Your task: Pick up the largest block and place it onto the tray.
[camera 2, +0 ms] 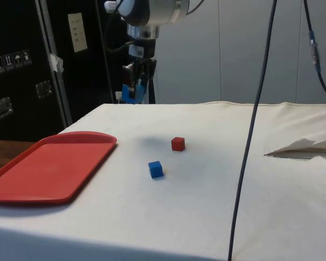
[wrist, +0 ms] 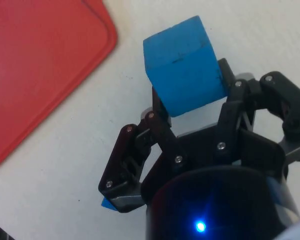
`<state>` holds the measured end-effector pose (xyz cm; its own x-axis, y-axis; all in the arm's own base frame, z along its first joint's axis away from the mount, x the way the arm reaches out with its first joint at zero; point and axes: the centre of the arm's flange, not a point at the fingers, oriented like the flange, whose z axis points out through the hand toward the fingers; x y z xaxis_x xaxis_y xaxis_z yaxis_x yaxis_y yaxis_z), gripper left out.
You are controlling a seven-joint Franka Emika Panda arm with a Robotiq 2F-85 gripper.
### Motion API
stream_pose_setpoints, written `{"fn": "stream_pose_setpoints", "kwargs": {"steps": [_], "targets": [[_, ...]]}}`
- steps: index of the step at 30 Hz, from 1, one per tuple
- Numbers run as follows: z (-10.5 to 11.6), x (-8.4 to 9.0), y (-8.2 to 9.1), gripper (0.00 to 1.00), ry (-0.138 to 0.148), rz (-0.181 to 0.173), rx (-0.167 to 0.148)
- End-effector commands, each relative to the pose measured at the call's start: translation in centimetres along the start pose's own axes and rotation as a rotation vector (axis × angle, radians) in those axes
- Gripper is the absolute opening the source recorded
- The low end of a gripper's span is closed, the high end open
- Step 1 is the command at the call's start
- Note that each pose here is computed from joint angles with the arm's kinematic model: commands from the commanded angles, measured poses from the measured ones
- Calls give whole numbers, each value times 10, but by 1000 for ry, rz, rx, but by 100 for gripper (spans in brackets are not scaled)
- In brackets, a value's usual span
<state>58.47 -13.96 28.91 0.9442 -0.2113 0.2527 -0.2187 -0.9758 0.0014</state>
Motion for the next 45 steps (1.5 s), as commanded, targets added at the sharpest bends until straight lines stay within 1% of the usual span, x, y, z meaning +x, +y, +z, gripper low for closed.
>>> {"fn": "stream_pose_setpoints", "kwargs": {"steps": [1, 7, 8, 9, 10, 15, 16, 17, 19, 23, 24, 25, 31, 32, 33, 37, 38, 39, 40, 41, 45], "targets": [[1, 2, -2, 0, 2, -1, -20], [3, 11, -15, 0, -1, -17, -48], [1, 11, -15, 0, 2, -19, -37], [2, 13, -17, 0, 0, -20, -53], [2, 16, -22, 0, 3, -23, -58], [3, 26, -35, 0, 11, -32, -71], [1, 24, -32, 0, 14, -33, -59], [3, 28, -37, 0, 13, -33, -73], [3, 34, -45, 0, 20, -38, -78], [5, 42, -57, 0, 31, -44, -77], [4, 42, -58, 0, 37, -47, -70], [5, 46, -64, 0, 38, -46, -75], [8, 57, -82, 0, 55, -55, -73], [8, 56, -80, 0, 57, -57, -70], [10, 60, -88, 0, 60, -59, -72], [11, 66, -101, 0, 72, -68, -69], [13, 68, -108, 0, 76, -72, -67], [14, 68, -110, 0, 77, -74, -67], [13, 68, -109, 0, 79, -77, -61], [14, 69, -114, 0, 80, -77, -66], [24, 70, -126, 0, 78, -87, -58]]}}
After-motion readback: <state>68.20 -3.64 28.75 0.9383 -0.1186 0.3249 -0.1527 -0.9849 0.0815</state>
